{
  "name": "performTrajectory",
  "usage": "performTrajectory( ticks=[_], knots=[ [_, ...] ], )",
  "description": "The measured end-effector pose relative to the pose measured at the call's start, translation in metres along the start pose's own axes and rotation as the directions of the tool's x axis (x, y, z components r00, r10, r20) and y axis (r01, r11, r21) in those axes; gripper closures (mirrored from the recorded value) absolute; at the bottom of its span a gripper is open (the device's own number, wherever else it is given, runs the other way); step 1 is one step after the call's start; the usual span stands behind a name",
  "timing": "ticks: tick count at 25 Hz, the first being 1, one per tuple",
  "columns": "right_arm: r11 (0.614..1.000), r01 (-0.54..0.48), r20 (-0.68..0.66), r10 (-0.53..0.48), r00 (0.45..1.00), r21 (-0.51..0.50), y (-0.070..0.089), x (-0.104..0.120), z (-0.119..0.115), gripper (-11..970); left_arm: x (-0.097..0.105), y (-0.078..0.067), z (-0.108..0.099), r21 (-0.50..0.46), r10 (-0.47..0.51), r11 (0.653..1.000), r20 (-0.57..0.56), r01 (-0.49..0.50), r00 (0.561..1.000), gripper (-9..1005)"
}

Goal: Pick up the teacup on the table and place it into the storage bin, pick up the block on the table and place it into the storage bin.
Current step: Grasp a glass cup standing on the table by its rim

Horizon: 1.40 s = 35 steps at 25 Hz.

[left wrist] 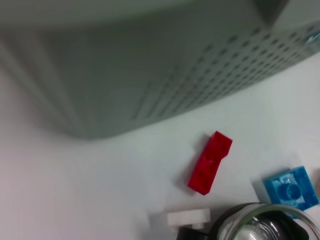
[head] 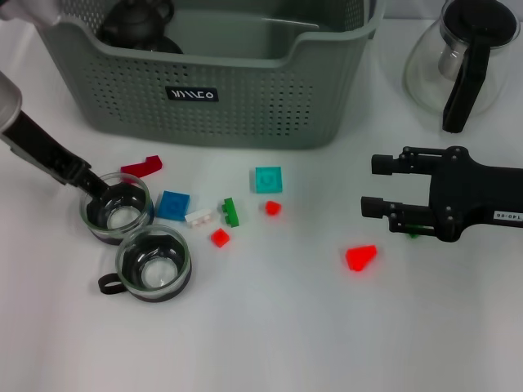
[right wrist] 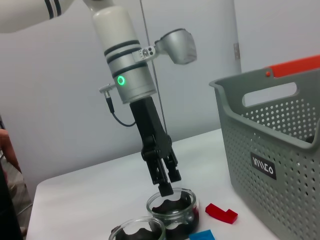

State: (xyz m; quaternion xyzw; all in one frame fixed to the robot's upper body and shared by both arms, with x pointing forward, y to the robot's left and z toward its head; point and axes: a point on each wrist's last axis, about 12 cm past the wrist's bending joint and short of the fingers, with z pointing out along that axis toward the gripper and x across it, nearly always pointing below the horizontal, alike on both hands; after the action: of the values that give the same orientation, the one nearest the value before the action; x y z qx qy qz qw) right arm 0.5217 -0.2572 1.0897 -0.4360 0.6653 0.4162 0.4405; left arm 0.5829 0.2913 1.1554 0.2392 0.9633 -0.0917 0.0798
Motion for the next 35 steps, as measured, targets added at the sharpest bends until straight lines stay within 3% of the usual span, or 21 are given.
performTrajectory(
  ticks=[10, 17, 23, 35],
  knots=[
    [1.0, 0.009, 0.0, -0.009, 1.0, 0.0, -0.002, -0.003, 0.002, 284, -0.001, 0.004, 0.024, -0.013, -0.038, 0.999, -0.036, 0.038, 0.999, 299],
    [1.0, 0.003, 0.001, -0.003, 1.0, -0.002, -0.002, -0.002, 0.003, 284, -0.002, 0.006, 0.028, -0.033, -0.071, 0.997, -0.053, 0.07, 0.996, 314],
    [1.0, 0.0, 0.0, 0.0, 1.0, -0.002, -0.002, -0.001, 0.002, 284, -0.001, 0.008, 0.028, -0.035, -0.078, 0.996, -0.058, 0.076, 0.995, 549],
    [1.0, -0.004, 0.002, 0.004, 1.0, 0.011, -0.003, -0.001, 0.0, 285, 0.006, 0.017, 0.022, -0.023, -0.117, 0.993, -0.046, 0.116, 0.992, 815]
  ],
)
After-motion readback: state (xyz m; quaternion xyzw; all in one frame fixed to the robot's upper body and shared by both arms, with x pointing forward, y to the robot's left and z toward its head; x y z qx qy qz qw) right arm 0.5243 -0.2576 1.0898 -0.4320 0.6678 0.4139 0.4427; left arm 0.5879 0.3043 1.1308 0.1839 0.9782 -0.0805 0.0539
